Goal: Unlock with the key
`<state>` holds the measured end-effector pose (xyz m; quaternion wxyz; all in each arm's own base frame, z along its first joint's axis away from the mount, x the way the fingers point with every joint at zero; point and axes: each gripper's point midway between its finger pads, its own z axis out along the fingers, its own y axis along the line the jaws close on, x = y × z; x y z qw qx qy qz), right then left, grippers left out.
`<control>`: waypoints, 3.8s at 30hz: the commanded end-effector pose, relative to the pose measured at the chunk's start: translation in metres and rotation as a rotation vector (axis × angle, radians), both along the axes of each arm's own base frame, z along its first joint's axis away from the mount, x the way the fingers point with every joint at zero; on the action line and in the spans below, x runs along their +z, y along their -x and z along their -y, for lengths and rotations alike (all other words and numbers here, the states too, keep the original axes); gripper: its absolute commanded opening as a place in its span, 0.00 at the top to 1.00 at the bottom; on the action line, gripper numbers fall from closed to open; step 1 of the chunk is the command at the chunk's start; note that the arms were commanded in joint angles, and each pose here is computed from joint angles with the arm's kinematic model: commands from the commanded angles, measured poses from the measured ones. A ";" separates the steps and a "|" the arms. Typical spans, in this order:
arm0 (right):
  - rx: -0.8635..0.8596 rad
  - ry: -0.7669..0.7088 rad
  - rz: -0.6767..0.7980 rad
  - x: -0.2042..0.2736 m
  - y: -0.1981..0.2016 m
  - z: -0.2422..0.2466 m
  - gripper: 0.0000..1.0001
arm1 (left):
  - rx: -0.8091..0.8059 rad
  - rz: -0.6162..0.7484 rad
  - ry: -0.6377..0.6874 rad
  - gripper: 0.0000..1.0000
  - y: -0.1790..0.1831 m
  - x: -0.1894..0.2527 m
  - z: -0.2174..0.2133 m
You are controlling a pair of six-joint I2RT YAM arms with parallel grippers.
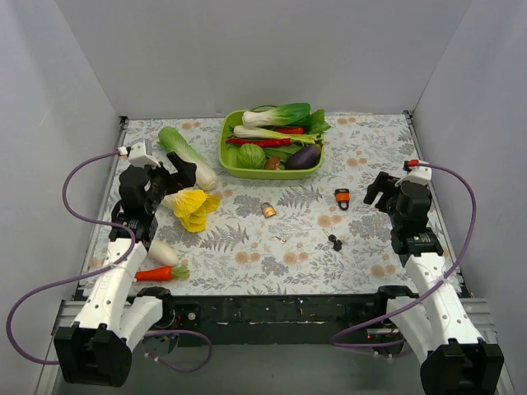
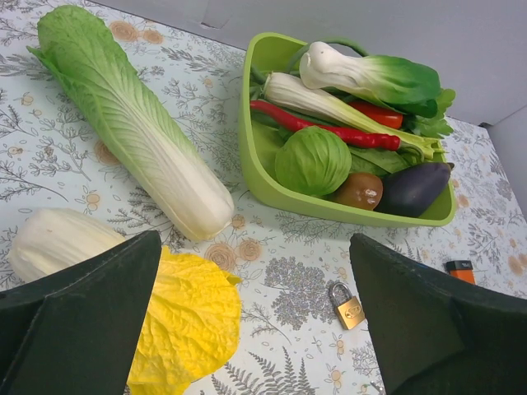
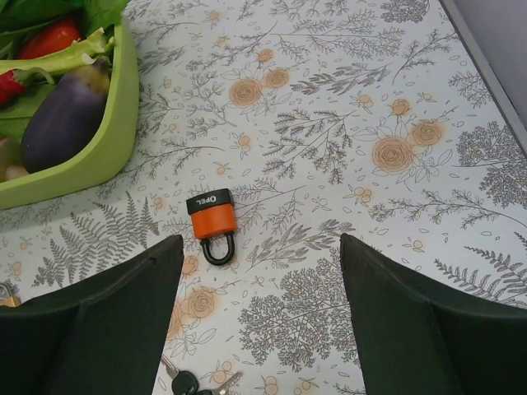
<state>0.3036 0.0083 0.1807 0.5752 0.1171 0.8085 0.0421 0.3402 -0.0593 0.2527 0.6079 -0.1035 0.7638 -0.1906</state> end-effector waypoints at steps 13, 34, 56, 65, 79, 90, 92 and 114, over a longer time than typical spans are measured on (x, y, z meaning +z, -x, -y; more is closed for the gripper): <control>0.198 -0.297 0.007 0.028 0.006 -0.063 0.31 | -0.024 0.001 0.036 0.02 -0.001 0.004 0.007; 0.265 -0.676 -0.345 -0.056 0.063 -0.236 0.43 | -0.002 0.001 -0.012 0.02 0.002 0.001 0.001; 0.043 -0.564 -0.663 -0.134 0.088 -0.263 0.50 | 0.089 -0.021 -0.105 0.02 0.003 -0.006 -0.005; -0.015 -0.517 -0.695 -0.140 0.079 -0.269 0.50 | 0.040 -0.023 -0.143 0.02 0.008 -0.009 0.016; -0.081 -0.430 -0.744 -0.152 0.086 -0.266 0.52 | 0.034 -0.008 -0.193 0.02 0.014 -0.007 0.025; -0.125 -0.386 -0.735 -0.155 0.082 -0.265 0.52 | 0.031 0.013 -0.204 0.02 0.019 -0.002 0.027; -0.128 -0.366 -0.733 -0.157 0.081 -0.265 0.54 | 0.029 0.015 -0.207 0.02 0.020 -0.002 0.028; -0.133 -0.294 -0.774 -0.164 0.088 -0.263 0.86 | 0.026 0.024 -0.209 0.02 0.023 0.000 0.030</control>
